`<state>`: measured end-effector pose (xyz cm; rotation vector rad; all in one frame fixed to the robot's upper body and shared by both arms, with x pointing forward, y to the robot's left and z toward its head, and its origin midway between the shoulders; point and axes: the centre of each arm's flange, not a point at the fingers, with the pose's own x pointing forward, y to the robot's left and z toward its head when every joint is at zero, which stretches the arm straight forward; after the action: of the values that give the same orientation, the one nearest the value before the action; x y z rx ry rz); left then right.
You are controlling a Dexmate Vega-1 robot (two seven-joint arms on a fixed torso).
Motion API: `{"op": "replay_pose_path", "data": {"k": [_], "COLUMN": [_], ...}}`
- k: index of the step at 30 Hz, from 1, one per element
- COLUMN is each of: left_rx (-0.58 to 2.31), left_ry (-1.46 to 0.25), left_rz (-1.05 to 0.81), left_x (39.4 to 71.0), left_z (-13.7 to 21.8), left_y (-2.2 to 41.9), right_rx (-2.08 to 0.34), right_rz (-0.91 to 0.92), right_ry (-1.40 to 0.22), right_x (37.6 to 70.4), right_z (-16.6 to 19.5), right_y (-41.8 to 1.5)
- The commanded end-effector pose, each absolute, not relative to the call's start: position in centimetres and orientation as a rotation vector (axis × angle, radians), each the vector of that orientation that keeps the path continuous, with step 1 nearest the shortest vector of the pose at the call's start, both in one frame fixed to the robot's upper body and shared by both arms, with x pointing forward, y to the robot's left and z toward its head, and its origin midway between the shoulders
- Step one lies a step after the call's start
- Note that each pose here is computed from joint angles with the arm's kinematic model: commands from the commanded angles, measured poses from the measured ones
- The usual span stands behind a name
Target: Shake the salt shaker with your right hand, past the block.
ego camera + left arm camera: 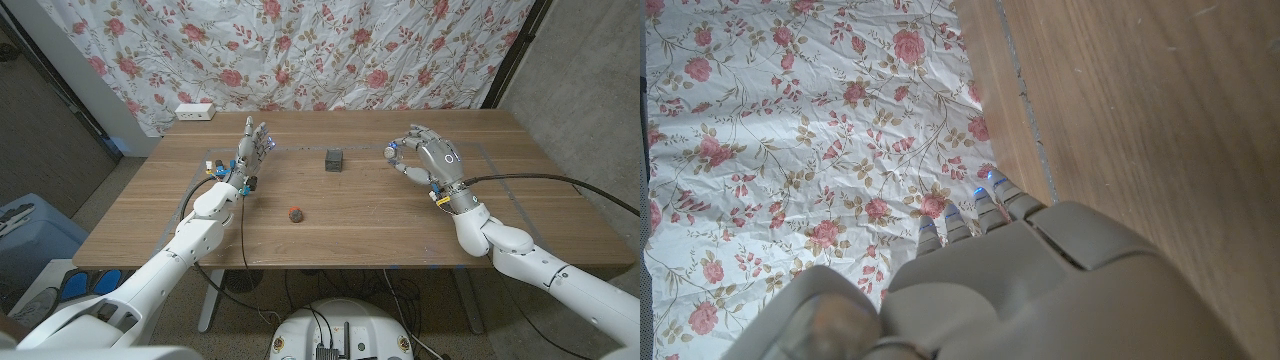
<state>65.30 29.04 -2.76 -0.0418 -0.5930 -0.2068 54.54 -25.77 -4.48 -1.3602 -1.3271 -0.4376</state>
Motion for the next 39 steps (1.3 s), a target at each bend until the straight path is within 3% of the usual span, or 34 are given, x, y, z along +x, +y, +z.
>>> {"op": "replay_pose_path", "data": {"k": [1, 39], "left_rx": [-0.042, -0.042], "left_ry": [-0.593, -0.593], "left_rz": [-0.207, -0.207], "left_x": [65.3, 65.3], "left_z": [-2.7, -2.7], "left_y": [29.0, 29.0], "right_rx": [-1.52, -1.767], "right_rz": [-0.504, -0.846], "right_ry": [-1.406, -1.591], "right_x": [54.5, 55.3], "right_z": [-3.9, 0.4], "right_y": [-24.9, -25.2]}}
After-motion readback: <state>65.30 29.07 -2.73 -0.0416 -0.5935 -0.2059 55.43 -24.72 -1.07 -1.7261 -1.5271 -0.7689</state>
